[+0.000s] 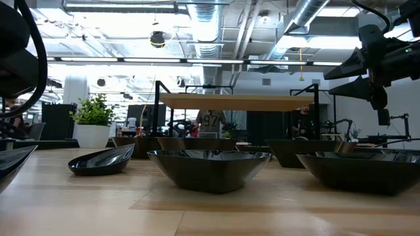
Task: Pick & Place Mini shaped plates
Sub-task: Stack the drop shaped plate on top of the drop shaped plates on the shelf
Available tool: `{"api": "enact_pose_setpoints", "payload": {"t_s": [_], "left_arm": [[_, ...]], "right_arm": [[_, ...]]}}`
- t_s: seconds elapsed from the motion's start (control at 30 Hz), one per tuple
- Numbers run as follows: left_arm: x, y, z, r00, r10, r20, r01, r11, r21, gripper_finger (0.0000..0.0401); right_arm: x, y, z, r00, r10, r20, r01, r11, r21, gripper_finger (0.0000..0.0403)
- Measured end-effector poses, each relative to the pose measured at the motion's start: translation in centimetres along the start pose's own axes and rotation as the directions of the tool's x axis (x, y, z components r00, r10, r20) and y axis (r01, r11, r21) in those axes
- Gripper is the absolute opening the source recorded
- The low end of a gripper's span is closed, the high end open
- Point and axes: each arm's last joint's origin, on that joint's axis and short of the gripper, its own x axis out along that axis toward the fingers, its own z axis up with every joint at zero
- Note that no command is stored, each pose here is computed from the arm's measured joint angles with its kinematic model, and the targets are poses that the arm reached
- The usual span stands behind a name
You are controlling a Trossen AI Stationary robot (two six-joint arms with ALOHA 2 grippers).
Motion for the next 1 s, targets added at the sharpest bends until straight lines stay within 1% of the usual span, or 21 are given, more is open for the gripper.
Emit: {"api": "enact_pose_setpoints", "payload": {"t_s": [0.23,0.5,0.7,0.83,0.9,1.0], "left_arm": [[0.1,0.0,0.0,1.000,0.004,0.001,-0.004,1.000,0.000,0.0081],[0.1,0.0,0.0,1.000,0.002,0.004,-0.002,1.000,0.000,0.0011],[0.1,0.0,0.0,1.000,0.000,0.004,0.000,1.000,0.000,0.0009],[-0.9,0.0,-0.1,1.000,-0.022,-0.004,0.022,1.000,0.003,0.0007],[-1.9,-0.2,-0.1,0.998,-0.058,-0.015,0.059,0.998,0.031,0.0007],[-4.0,-0.3,-0.3,0.990,-0.135,-0.038,0.138,0.985,0.104,0.0006]], "right_arm": [[0.0,0.0,0.0,1.000,0.000,0.000,0.000,1.000,0.000,0.0221],[0.0,0.0,0.0,1.000,0.000,0.000,0.000,1.000,0.000,0.0221],[0.0,0.0,0.0,1.000,0.000,0.000,0.000,1.000,0.000,0.0221],[0.0,0.0,0.0,1.000,0.000,0.000,0.000,1.000,0.000,0.0221],[0.0,0.0,0.0,1.000,0.000,0.000,0.000,1.000,0.000,0.0221],[0.0,0.0,0.0,1.000,0.000,0.000,0.000,1.000,0.000,0.0221]]}}
